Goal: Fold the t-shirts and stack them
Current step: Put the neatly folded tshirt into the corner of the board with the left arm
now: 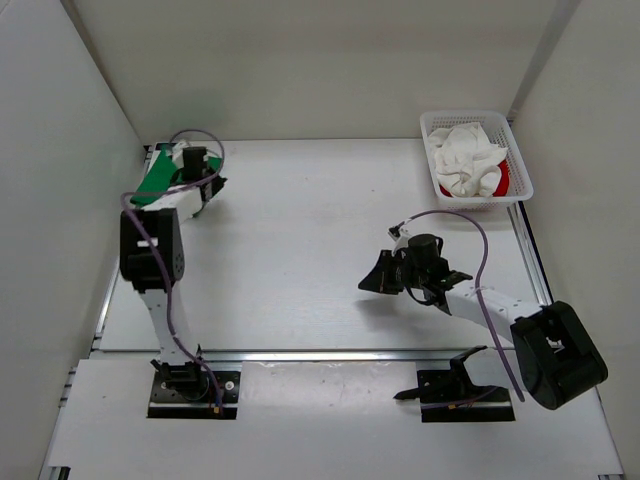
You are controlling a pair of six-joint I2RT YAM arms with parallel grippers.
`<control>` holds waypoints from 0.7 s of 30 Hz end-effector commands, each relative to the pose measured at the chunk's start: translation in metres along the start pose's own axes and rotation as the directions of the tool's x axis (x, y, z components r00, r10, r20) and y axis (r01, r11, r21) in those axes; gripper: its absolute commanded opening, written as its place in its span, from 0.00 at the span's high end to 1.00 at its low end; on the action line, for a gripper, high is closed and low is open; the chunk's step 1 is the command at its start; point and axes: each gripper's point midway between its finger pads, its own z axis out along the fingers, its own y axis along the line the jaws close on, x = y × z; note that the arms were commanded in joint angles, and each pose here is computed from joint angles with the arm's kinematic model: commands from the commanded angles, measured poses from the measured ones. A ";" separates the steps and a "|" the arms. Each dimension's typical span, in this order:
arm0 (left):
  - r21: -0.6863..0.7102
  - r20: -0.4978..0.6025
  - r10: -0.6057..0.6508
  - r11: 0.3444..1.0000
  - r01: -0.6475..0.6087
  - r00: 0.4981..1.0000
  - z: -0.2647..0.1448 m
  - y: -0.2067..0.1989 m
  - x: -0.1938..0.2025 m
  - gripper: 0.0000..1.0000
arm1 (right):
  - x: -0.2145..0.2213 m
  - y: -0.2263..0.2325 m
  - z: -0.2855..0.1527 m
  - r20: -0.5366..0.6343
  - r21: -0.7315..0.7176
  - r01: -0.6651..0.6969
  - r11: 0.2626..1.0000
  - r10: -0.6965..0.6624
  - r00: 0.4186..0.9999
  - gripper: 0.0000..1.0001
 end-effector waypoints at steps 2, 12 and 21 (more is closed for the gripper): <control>-0.119 -0.209 0.049 0.990 -0.075 0.977 0.024 0.023 0.036 1.00 | -0.006 0.001 -0.005 0.045 -0.011 0.029 1.000 -0.029 0.999 1.00; -0.148 -0.278 -0.051 0.989 0.010 0.959 0.075 0.029 0.013 1.00 | -0.022 0.001 -0.007 0.066 -0.031 0.021 0.999 -0.019 0.998 1.00; -0.080 -0.244 -0.125 0.991 0.108 0.962 0.098 0.016 -0.026 0.87 | -0.037 0.000 0.001 0.065 -0.023 -0.005 1.000 0.006 0.998 1.00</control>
